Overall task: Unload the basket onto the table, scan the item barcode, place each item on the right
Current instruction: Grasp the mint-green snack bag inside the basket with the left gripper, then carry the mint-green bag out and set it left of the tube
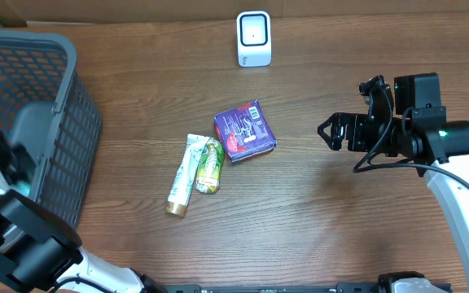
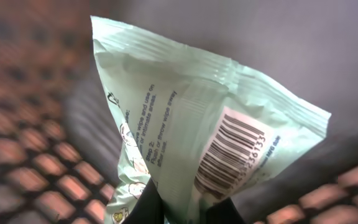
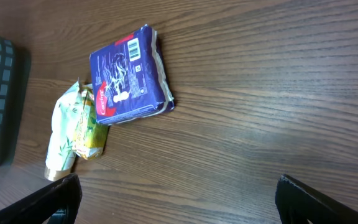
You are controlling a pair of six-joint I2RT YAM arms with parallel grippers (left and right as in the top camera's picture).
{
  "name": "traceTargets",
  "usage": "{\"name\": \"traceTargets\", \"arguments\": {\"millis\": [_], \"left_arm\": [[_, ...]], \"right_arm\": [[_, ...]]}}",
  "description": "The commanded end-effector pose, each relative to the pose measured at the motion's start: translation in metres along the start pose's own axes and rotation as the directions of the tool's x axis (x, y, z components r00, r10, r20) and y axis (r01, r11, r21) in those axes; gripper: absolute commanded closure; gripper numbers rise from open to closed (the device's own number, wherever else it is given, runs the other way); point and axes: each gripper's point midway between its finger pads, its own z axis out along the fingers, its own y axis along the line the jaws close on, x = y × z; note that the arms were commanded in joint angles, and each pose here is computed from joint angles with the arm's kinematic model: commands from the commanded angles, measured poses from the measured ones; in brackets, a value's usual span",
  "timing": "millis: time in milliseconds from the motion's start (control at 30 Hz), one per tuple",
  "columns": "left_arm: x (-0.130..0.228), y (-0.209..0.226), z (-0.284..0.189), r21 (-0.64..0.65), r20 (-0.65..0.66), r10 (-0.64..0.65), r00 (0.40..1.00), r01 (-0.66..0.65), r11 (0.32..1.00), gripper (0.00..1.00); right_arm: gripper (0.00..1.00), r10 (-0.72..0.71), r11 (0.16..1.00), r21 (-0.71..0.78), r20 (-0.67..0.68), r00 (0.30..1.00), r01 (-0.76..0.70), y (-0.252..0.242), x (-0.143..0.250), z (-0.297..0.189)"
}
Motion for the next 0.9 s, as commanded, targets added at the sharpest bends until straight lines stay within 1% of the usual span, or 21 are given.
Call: {"name": "traceTargets", "arguments": {"millis": [0,67,100,167,233,267,367,433,567,667,767,867], "left_arm": [[-0.048,0.003,-0.08,0.017,0.223,-0.07,0.972,0.068,0.998,0.96],[-0.063,-0.002,-0.123,0.047,0.32,-0.1,0.942,0.09,0.995,0.96],[-0.069,-0.01,-0.14,0.082,0.359,-0.104,0.927,0.08,0.993,0.96],[-0.074,-0.037,-0.176,0.187,0.427,-0.086,0.9,0.006,0.982,0.96],[-0.07,-0.073,-0.208,0.284,0.475,-0.048,0.878,-0.101,0.954,0.96],[-0.064,-0.093,-0.224,0.309,0.503,-0.003,0.864,-0.177,0.934,0.96],[-0.041,-0.145,-0.255,0.32,0.559,0.121,0.82,-0.348,0.881,0.96],[-0.023,-0.178,-0.267,0.299,0.581,0.212,0.786,-0.449,0.842,0.96],[0.019,-0.236,-0.267,0.221,0.558,0.391,0.732,-0.585,0.781,0.96],[0.048,-0.27,-0.253,0.215,0.516,0.495,0.699,-0.665,0.715,0.95],[0.072,-0.288,-0.221,0.219,0.424,0.579,0.697,-0.699,0.681,0.96],[0.085,-0.294,-0.187,0.224,0.335,0.624,0.706,-0.703,0.675,0.96]], "right_arm": [[0.0,-0.011,1.0,0.001,0.015,1.0,0.011,0.002,-0.004,-0.002],[0.0,-0.011,1.0,0.002,0.015,1.0,0.011,0.002,-0.004,-0.002],[0.0,-0.011,1.0,0.002,0.015,1.0,0.011,0.002,-0.004,-0.002],[0.0,-0.011,1.0,0.002,0.015,1.0,0.011,0.002,-0.004,-0.002],[0.0,-0.011,1.0,0.002,0.015,1.0,0.011,0.002,-0.004,-0.002],[0.0,-0.011,1.0,0.002,0.015,1.0,0.011,0.002,-0.004,-0.002],[0.0,-0.011,1.0,0.002,0.015,1.0,0.011,0.002,-0.004,-0.002],[0.0,-0.011,1.0,0.001,0.015,1.0,0.011,0.002,-0.004,-0.002],[0.0,-0.011,1.0,0.002,0.015,1.0,0.011,0.002,-0.004,-0.002],[0.0,-0.011,1.0,0.002,0.015,1.0,0.011,0.002,-0.004,-0.002],[0.0,-0.011,1.0,0.002,0.015,1.0,0.011,0.002,-0.004,-0.002],[0.0,-0.011,1.0,0.001,0.015,1.0,0.011,0.002,-0.004,-0.002]]}}
